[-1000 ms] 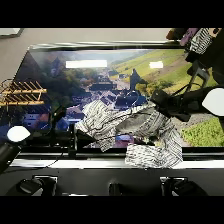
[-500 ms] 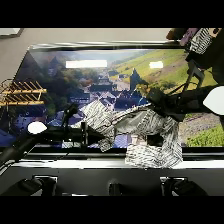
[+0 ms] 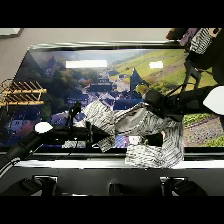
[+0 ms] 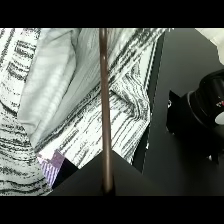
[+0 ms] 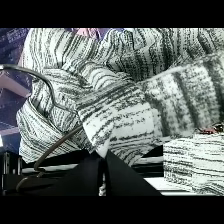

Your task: Fold the clothes and pants, and hang the long-sleeved shirts on hangers.

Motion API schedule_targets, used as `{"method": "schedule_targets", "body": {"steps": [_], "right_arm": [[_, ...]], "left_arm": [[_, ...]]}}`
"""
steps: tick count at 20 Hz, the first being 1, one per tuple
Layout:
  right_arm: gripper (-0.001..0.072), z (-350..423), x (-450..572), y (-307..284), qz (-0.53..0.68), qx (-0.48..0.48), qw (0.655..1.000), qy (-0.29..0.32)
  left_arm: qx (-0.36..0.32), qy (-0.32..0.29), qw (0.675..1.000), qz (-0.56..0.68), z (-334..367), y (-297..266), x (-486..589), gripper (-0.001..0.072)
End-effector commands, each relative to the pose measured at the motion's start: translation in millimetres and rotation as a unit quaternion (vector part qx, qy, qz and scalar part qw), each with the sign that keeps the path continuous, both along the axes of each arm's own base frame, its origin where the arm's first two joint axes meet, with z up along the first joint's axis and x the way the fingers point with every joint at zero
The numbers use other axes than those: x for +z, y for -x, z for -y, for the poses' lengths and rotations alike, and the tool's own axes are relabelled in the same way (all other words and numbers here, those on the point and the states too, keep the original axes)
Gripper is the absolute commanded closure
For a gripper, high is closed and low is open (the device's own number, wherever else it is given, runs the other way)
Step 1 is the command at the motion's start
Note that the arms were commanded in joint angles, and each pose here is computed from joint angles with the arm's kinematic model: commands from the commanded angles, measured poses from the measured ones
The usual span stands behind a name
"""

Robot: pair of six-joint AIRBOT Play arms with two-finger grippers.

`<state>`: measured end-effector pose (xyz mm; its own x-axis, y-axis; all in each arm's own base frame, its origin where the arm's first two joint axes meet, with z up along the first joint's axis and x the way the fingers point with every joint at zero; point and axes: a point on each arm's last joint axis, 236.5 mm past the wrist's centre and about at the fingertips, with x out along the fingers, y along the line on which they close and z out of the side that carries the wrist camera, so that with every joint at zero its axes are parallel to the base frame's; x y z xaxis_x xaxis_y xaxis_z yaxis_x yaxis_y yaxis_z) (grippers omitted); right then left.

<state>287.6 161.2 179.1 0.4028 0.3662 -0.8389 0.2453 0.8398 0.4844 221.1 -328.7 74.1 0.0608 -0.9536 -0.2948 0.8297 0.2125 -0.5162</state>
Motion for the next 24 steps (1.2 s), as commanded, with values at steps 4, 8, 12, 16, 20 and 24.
{"method": "schedule_targets", "body": {"steps": [4,8,12,16,20,24], "right_arm": [[0.0243,-3.7,8.9,-8.1,0.044,0.039,0.998,0.009],[0.0159,45.9,49.2,-22.2,0.117,-0.016,0.99,0.078],[0.016,123.8,57.6,-27.3,0.103,-0.036,0.988,0.105],[0.0154,133.9,21.8,-23.0,0.114,0.279,0.933,0.198],[0.015,68.5,4.3,-38.1,0.219,0.548,0.78,0.207],[0.015,25.7,-36.6,-37.5,0.195,0.644,0.721,0.165]], "left_arm": [[0.007,0.008,1.0,-0.001,1.5,-3.4,3.4,0.069],[0.008,0.009,1.0,-0.002,1.6,-3.7,3.8,0.069],[0.008,0.009,1.0,-0.002,1.6,-3.6,3.8,0.069],[0.008,0.009,1.0,-0.002,1.6,-3.6,3.8,0.069],[0.008,0.009,1.0,-0.002,1.6,-3.6,3.8,0.069],[0.008,0.009,1.0,-0.002,1.5,-3.6,3.7,0.069]]}}
